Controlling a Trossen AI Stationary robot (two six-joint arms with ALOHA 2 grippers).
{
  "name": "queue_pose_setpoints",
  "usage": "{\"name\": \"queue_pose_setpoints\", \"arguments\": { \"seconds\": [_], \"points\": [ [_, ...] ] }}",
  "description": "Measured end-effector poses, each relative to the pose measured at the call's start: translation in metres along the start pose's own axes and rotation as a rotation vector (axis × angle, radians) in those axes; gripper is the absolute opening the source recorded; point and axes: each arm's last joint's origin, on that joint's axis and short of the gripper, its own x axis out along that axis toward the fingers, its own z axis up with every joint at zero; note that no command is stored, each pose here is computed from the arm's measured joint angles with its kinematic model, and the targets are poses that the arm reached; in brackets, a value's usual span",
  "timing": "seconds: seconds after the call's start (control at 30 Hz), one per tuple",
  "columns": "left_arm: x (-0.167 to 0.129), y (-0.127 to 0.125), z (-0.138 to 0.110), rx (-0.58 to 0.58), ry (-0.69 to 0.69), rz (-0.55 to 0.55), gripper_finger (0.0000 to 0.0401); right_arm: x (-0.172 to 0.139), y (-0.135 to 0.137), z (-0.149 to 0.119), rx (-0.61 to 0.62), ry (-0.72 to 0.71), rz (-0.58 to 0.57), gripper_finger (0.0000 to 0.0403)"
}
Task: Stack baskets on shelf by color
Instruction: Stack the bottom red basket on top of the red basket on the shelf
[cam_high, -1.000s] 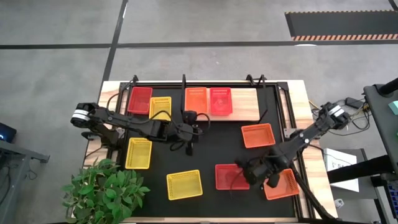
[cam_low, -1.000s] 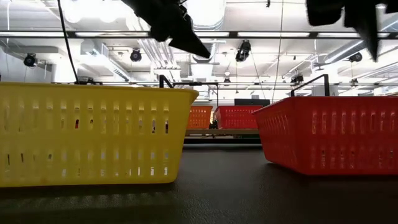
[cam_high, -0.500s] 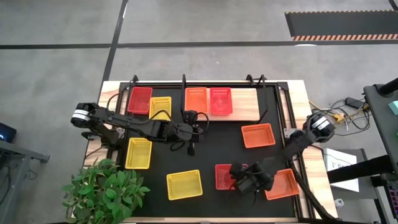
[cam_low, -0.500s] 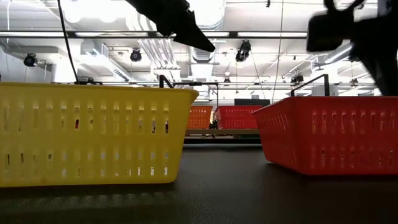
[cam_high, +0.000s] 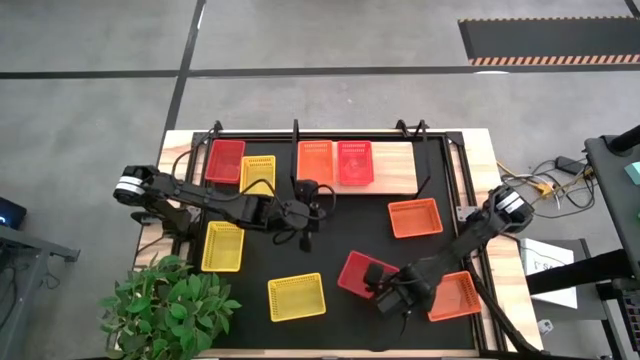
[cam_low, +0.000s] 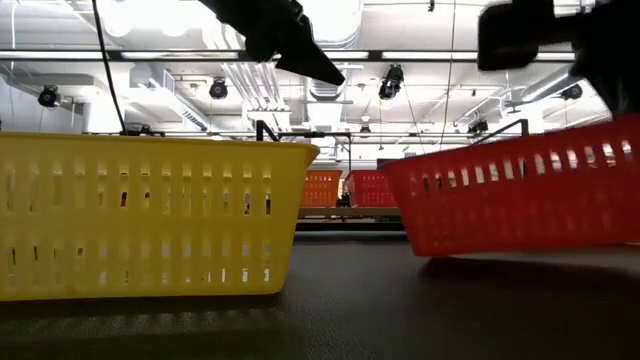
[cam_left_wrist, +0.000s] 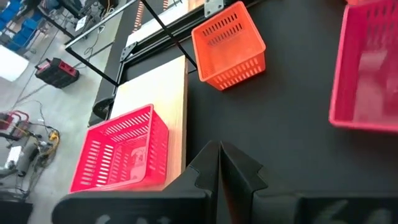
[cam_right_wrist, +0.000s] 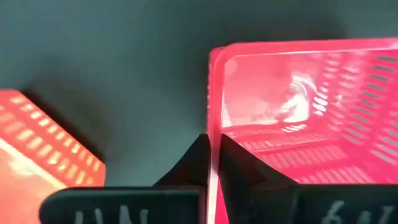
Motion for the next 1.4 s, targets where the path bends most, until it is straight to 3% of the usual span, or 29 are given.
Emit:
{"name": "queue_pose_setpoints", "arguments": {
  "seconds": [0.17,0.43,0.67,0.83,1.13,1.4],
  "points": [
    [-0.013,0.008,0.004,0.088,-0.031,0.021,0.0,-0.034,-0.01,0.007,0.214,-0.028,-0.033,0.001],
    [-0.045,0.026,0.007,0.175,-0.121,0.073,0.0,-0.094,-0.035,-0.008,0.629,0.033,-0.262,0.0009],
    [-0.063,0.028,-0.008,0.166,-0.137,0.076,0.0,-0.133,-0.083,-0.047,0.937,0.037,-0.528,0.0009],
    [-0.072,0.028,-0.021,0.195,-0.143,0.082,0.0,-0.147,-0.127,-0.095,1.131,0.034,-0.548,0.001],
    [-0.094,0.036,-0.028,0.19,-0.187,0.112,0.0,-0.137,-0.171,-0.179,1.23,0.062,-0.379,0.0011],
    [-0.1,0.039,-0.028,0.207,-0.203,0.124,0.0,-0.121,-0.183,-0.201,1.185,0.087,-0.383,0.0012]
  ]
}}
